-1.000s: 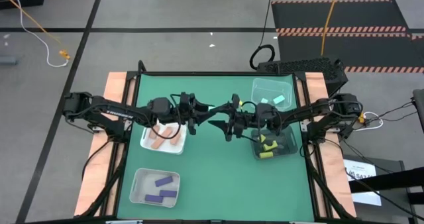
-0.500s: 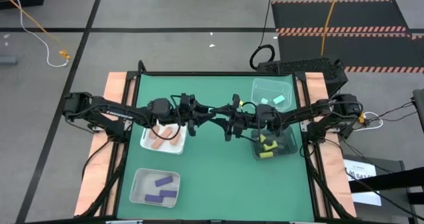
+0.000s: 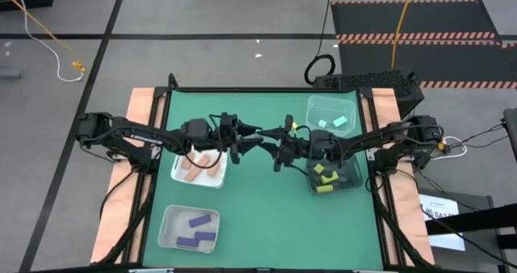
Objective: Sort & place blocks by color
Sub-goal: Put the blue block into the transparent bin
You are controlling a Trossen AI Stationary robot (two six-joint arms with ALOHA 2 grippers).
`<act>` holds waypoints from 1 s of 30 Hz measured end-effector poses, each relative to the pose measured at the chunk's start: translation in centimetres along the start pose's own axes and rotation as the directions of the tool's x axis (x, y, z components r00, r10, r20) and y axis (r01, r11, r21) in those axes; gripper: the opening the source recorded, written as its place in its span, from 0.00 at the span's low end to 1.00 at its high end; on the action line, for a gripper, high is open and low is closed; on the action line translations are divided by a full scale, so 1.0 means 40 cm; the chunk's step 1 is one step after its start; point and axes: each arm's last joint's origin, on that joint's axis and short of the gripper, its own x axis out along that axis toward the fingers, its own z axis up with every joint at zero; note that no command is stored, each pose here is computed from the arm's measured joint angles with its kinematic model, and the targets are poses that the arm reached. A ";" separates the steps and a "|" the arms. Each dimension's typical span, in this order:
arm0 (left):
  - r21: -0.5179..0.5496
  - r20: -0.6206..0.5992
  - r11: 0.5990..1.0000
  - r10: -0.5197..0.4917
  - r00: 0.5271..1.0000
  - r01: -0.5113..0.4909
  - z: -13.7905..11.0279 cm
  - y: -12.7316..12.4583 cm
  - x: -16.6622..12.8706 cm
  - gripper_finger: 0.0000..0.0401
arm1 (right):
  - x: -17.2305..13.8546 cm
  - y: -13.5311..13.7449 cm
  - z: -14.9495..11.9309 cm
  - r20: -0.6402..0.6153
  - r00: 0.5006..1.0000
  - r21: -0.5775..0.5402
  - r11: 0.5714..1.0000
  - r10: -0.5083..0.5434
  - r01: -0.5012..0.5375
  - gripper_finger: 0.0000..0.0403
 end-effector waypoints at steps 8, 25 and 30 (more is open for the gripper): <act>0.012 -0.007 0.999 0.052 0.999 -0.052 0.014 0.042 0.000 0.63 | -0.034 -0.028 -0.034 -0.384 0.916 -0.103 0.991 -0.114 0.080 0.29; 0.048 -0.238 0.980 0.200 0.951 -0.194 -0.037 0.090 -0.012 0.64 | -0.160 -0.284 -0.084 -0.207 0.971 0.514 0.858 0.116 0.007 0.29; 0.067 -0.243 0.979 0.203 0.949 -0.192 -0.038 0.091 -0.012 0.64 | -0.168 -0.315 -0.109 -0.078 0.974 0.638 0.762 0.211 -0.114 0.29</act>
